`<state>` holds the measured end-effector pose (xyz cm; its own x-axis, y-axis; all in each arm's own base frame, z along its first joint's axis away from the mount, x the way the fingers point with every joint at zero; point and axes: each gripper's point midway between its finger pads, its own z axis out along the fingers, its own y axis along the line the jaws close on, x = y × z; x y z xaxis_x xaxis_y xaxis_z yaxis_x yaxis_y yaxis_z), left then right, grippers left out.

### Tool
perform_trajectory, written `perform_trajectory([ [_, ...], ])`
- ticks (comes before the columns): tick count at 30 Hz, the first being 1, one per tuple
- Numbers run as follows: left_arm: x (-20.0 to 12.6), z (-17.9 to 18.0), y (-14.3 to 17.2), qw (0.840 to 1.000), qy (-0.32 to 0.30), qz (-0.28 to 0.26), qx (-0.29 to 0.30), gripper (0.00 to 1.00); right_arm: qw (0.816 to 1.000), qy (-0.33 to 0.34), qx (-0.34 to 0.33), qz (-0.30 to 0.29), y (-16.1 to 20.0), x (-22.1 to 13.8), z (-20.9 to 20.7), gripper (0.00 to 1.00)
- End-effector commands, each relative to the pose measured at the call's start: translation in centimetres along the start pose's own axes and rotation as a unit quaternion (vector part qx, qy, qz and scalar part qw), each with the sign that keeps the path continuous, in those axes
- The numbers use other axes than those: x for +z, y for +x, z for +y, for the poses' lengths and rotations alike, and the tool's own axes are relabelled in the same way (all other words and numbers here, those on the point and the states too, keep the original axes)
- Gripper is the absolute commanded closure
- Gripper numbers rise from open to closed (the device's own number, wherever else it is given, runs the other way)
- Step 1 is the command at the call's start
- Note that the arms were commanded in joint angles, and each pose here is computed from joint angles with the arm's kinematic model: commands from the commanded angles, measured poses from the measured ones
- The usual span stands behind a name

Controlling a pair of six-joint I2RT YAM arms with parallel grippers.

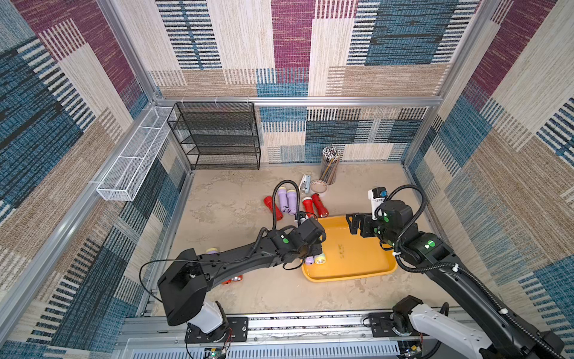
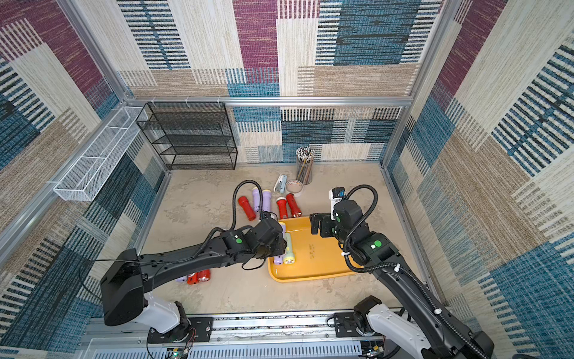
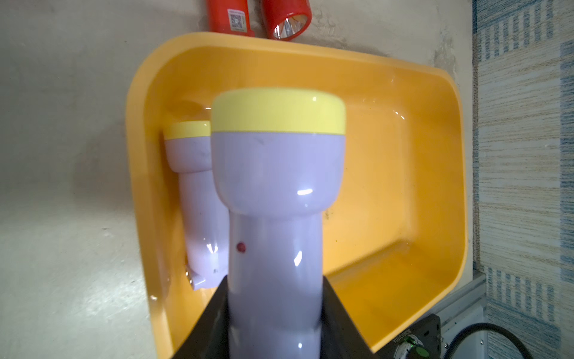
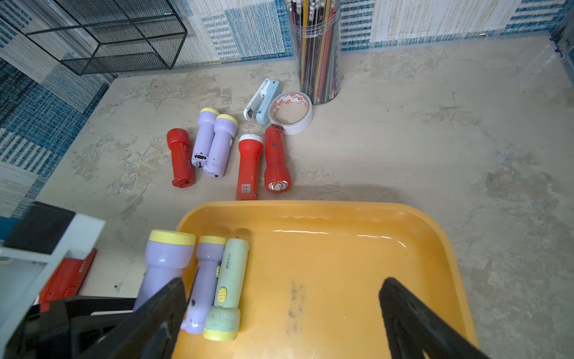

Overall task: Put the flashlights into the storage boxes
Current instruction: Place the flashlight at the storage box.

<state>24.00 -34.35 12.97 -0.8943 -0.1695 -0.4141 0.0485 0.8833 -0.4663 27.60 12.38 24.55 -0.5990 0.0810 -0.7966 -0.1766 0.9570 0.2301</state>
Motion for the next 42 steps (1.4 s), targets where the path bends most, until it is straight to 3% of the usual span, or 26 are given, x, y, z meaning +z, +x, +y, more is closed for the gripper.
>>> perform_trajectory([
  [1, 1.3, -1.4, -0.3, 1.0, 0.008, -0.013, -0.009, 0.69, 1.0, 0.006, 0.01, 0.002, 0.3, -0.6, -0.4, 0.0],
  [11, 6.4, -3.5, 0.9, 1.0, 0.005, 0.025, -0.004, 0.69, 1.0, -0.002, 0.014, -0.01, -0.1, -2.3, -0.3, 0.0],
  [19, 9.1, -2.8, 1.9, 0.999, -0.022, 0.043, -0.005, 0.69, 1.0, -0.007, 0.013, -0.012, -0.1, -2.3, -0.2, 0.0],
  [25, 9.6, -2.1, 2.4, 0.998, -0.032, 0.05, -0.008, 0.66, 1.0, -0.009, 0.013, -0.014, -0.1, -2.3, -0.1, 0.0],
  [32, 9.6, -2.0, 2.4, 0.998, -0.035, 0.052, -0.007, 0.53, 1.0, -0.009, 0.012, -0.013, 0.1, -2.0, -0.2, 0.0],
  [42, 8.3, -3.1, 1.3, 0.999, -0.02, 0.041, 0.005, 0.52, 1.0, -0.009, 0.014, -0.023, -0.4, -2.9, -0.2, 0.0],
])
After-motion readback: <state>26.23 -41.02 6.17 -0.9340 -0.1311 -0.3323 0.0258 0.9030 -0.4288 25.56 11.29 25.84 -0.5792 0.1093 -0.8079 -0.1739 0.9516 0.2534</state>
